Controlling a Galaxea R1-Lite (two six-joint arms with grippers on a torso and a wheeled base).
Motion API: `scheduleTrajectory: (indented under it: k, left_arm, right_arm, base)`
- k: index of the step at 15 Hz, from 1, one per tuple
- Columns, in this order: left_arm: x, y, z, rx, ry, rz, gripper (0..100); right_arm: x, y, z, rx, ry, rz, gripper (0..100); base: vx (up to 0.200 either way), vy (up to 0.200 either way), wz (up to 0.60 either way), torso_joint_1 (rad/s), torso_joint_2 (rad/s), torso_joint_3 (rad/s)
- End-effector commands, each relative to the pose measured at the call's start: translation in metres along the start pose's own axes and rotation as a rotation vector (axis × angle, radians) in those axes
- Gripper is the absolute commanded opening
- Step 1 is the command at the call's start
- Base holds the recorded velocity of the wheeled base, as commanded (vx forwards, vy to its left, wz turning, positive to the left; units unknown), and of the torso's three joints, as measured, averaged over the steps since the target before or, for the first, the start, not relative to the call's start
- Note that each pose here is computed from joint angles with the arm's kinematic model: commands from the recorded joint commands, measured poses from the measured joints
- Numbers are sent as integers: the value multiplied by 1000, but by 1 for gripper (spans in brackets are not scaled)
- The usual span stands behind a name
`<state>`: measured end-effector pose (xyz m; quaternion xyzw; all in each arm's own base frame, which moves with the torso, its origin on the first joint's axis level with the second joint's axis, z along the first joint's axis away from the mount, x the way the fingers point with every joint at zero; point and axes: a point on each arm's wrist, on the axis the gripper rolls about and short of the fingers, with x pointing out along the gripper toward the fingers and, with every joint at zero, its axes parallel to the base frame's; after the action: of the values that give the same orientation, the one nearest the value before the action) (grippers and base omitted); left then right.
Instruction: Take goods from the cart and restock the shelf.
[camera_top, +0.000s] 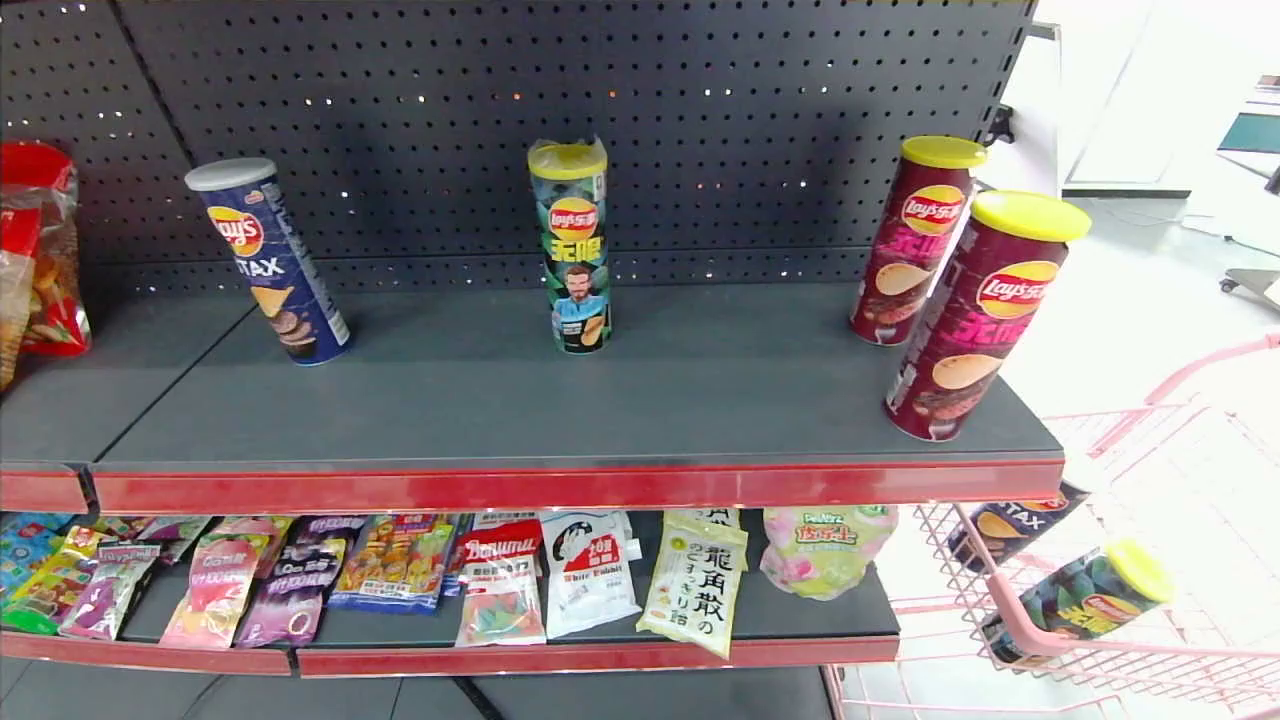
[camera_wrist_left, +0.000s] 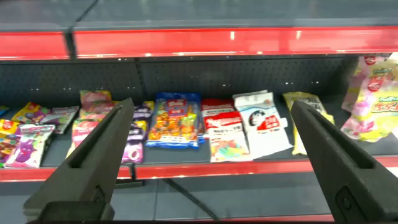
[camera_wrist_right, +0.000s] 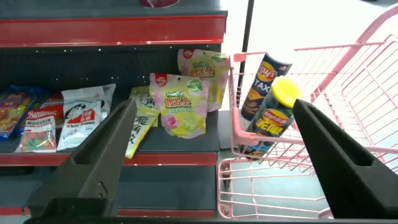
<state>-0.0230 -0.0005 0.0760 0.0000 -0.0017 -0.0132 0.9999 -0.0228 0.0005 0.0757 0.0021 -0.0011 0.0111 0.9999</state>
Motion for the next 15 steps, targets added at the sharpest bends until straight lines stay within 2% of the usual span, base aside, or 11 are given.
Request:
scheduleTrajectory:
  k: [1, 8, 12, 15]
  left_arm:
    - [0, 0, 0, 0, 0, 0, 100]
    - [0, 0, 0, 0, 0, 0, 100]
    - [0, 0, 0, 0, 0, 0, 100]
    - [0, 0, 0, 0, 0, 0, 100]
  right_arm:
    - [0, 0, 0, -1, 1, 2, 100]
    - [0, 0, 0, 0, -1, 4, 100]
    - [0, 0, 0, 0, -1, 4, 100]
    - [0, 0, 0, 0, -1, 4, 100]
  base:
    - [0, -200, 0, -2, 2, -2]
    - [0, -200, 0, 0, 1, 3]
    - [0, 0, 0, 0, 0, 0]
    - [-200, 0, 0, 6, 4, 2]
